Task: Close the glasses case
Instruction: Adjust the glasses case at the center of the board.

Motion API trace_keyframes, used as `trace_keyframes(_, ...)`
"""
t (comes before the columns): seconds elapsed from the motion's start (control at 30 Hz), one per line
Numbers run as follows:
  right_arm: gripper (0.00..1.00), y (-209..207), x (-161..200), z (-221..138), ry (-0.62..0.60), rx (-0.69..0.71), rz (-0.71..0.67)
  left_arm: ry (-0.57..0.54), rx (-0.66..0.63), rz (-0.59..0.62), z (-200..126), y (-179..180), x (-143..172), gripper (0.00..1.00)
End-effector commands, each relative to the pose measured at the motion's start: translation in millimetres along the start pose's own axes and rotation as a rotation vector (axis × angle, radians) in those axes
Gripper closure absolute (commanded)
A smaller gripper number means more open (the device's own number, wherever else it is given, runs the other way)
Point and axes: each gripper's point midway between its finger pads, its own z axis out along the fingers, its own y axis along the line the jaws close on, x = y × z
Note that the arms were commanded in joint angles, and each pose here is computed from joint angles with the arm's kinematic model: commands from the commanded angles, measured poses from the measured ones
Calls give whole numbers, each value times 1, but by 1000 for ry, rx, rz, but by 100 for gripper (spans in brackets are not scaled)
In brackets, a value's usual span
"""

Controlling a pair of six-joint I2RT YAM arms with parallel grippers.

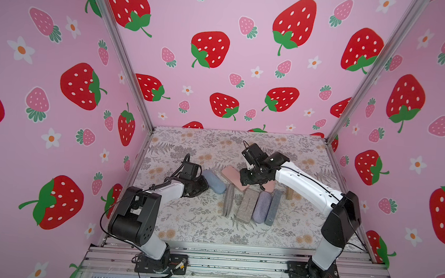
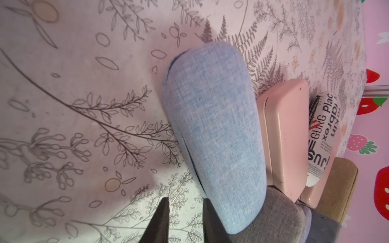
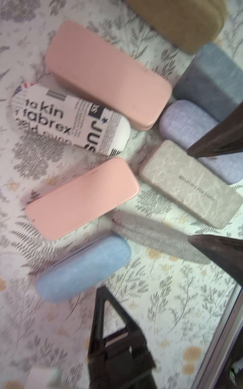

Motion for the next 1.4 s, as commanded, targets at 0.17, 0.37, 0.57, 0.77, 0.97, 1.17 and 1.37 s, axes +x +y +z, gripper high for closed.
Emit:
trace_keyframes(0.17,28,-73,58,-17,83,270,116,23,-24,46,-8,-3,26,54)
trace_keyframes(0.37,25,-93,84,-17,103,274,213,46,-14,145,-13,-25,56,36)
trace_keyframes(0.57,25,-102,103,-8,144,283,244,57,-33,293,-19,-51,74,29)
trace_keyframes(0.77,24,-113,120,4,189,299,287,89,-60,358,-9,-63,79,26)
trace_keyframes(0.97,24,-119,131,10,199,295,321,123,-63,394,2,-77,85,26)
trace_keyframes(1.17,24,-122,131,7,183,283,330,114,-67,428,-1,-88,86,25)
trace_keyframes(1.37,24,-120,132,9,192,277,329,114,-55,441,-3,-96,88,17)
